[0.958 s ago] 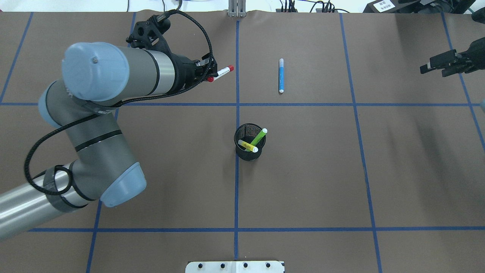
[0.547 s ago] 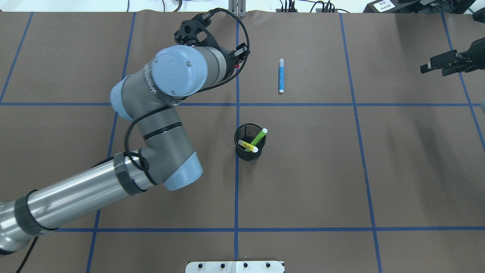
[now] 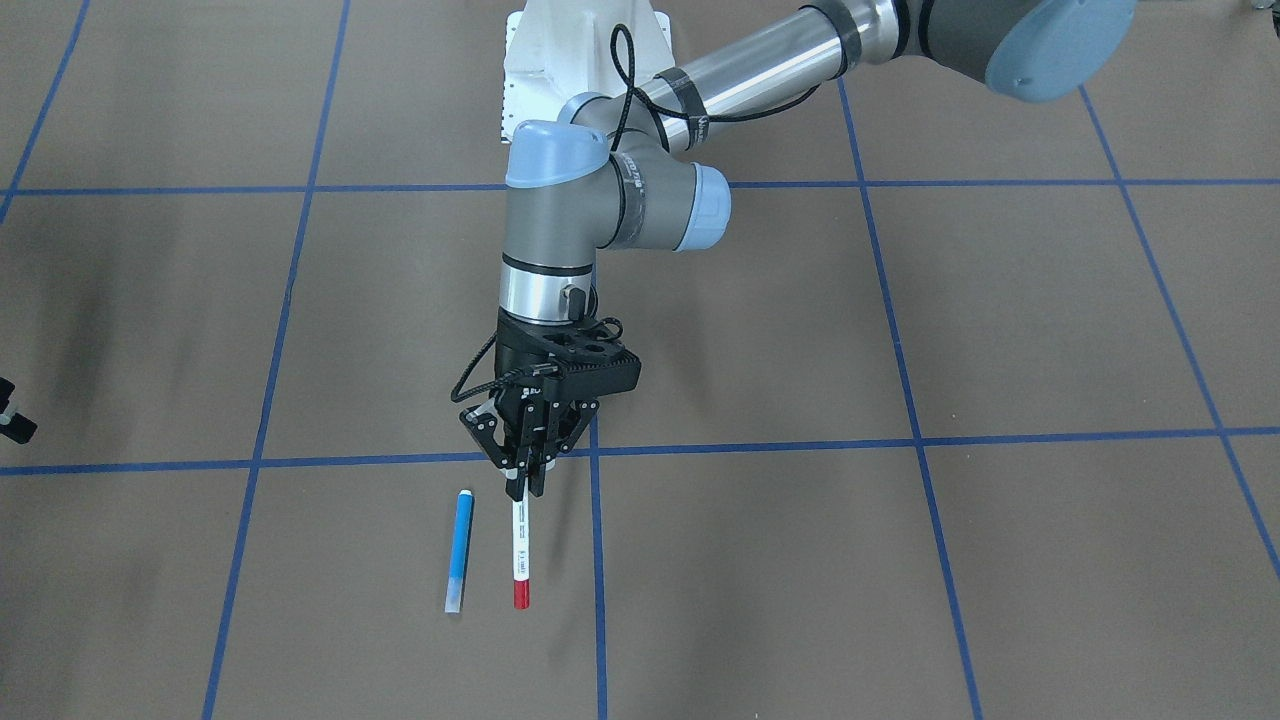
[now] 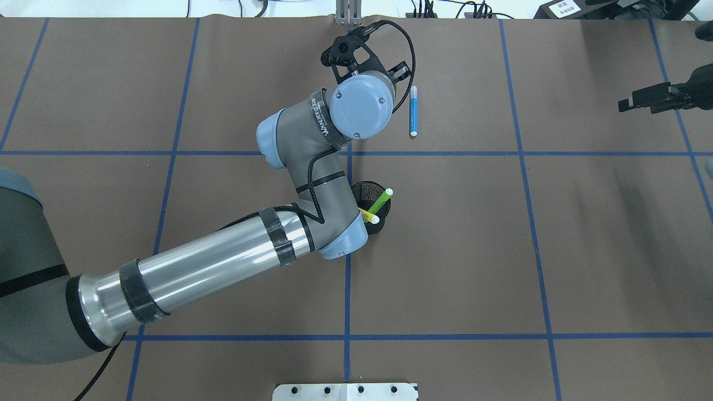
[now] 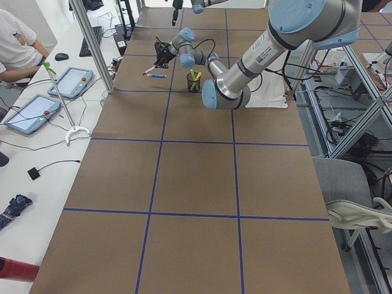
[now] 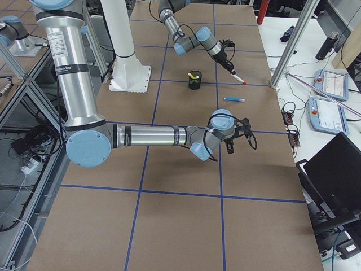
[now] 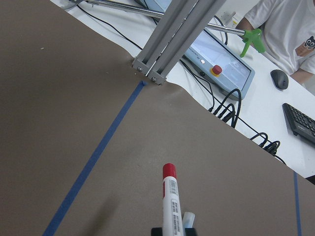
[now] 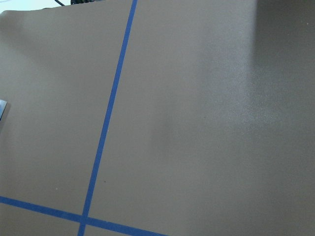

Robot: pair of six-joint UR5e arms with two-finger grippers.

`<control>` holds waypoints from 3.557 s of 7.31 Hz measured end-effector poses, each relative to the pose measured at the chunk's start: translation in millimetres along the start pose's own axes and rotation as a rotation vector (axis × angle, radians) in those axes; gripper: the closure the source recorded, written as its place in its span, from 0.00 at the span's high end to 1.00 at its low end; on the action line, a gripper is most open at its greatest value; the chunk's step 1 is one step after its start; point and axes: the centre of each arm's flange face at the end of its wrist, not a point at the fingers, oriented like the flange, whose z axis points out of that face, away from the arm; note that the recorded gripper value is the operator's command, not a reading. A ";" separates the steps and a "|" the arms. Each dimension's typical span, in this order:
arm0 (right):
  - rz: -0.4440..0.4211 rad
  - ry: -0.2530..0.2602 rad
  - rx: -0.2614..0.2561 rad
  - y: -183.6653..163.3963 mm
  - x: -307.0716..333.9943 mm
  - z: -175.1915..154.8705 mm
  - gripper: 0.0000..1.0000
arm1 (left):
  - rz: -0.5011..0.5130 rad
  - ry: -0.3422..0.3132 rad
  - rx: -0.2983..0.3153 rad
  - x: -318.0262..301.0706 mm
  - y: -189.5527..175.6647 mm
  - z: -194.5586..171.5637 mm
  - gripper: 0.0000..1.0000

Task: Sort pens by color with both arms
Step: 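Lower the red marker onto the table beside the blue marker, then open the left gripper and withdraw it while the right gripper approaches the cup, then lower the right gripper down to the pen cup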

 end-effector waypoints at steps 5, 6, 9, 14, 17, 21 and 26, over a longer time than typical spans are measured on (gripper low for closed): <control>0.060 -0.002 -0.018 9.1 -14.8 17.7 1.00 | 0.028 -0.015 -0.026 -29.1 34.7 31.8 0.00; 0.068 -0.006 -0.013 10.0 -15.3 17.4 1.00 | 0.041 -0.018 -0.030 -31.3 37.9 32.9 0.00; 0.055 -0.013 0.013 9.5 -16.0 16.3 1.00 | 0.080 -0.021 -0.034 -33.6 39.6 34.3 0.71; 0.092 -0.035 0.026 -1.5 -36.8 18.3 1.00 | 0.045 0.076 -0.057 -6.4 11.2 -6.2 0.79; 0.287 -0.140 0.003 -24.9 -142.0 40.8 1.00 | 0.058 0.118 -0.213 -105.1 -94.2 -59.2 0.79; 0.468 -0.214 -0.105 25.8 -334.4 107.4 0.98 | 0.199 0.042 -0.364 -275.8 -260.7 -111.1 0.79; 0.231 -0.156 -0.335 63.7 -440.6 142.9 0.85 | 0.275 -0.014 -0.446 -387.6 -341.0 -141.1 0.80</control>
